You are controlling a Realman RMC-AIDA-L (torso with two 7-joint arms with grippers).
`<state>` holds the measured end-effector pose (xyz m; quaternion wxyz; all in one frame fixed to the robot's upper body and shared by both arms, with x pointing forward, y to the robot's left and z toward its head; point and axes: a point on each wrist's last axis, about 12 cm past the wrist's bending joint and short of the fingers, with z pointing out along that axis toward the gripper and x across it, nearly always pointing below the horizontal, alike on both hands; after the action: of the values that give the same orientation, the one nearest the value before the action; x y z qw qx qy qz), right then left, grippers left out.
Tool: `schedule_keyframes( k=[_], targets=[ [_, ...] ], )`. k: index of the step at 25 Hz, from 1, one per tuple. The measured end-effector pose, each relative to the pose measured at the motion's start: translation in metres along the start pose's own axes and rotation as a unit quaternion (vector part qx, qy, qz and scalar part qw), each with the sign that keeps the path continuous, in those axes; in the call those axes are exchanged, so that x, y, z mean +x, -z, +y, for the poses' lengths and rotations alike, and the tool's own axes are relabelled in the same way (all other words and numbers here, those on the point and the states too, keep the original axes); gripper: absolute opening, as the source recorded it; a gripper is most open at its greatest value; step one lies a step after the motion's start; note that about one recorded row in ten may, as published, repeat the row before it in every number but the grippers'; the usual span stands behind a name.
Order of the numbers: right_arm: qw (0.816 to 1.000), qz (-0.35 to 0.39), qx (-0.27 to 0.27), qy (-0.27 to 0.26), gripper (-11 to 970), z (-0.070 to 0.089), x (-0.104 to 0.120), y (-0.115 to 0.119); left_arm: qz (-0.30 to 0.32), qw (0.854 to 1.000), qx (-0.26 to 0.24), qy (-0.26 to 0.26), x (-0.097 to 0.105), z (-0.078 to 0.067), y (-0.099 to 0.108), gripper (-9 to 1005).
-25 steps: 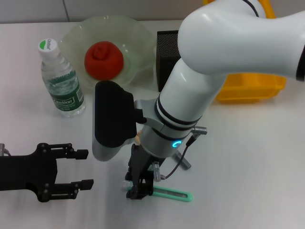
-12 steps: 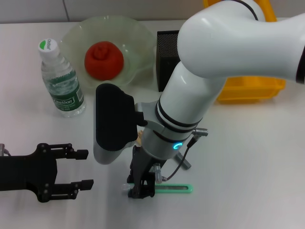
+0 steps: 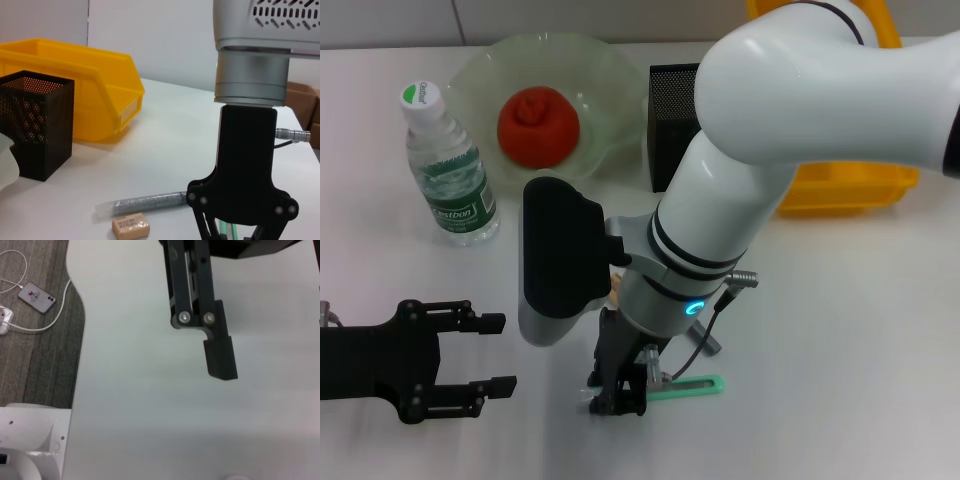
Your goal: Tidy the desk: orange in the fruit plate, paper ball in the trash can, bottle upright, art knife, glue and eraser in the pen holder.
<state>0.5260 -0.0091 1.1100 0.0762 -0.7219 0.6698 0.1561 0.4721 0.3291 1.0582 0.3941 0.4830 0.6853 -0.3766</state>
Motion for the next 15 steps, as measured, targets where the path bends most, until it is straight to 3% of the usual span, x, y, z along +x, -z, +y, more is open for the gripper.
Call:
schedule_keyframes(
  k=[6, 15],
  targets=[
    [1.000, -0.016, -0.010, -0.002, 189, 0.005, -0.001, 0.003, -0.001, 1.000, -0.001, 0.001, 0.001, 0.000, 0.001, 697],
    [0.995, -0.089, -0.023, -0.043, 176, -0.011, 0.015, 0.037, -0.013, 1.000, 0.000, 0.005, 0.001, -0.004, 0.007, 697]
  ],
)
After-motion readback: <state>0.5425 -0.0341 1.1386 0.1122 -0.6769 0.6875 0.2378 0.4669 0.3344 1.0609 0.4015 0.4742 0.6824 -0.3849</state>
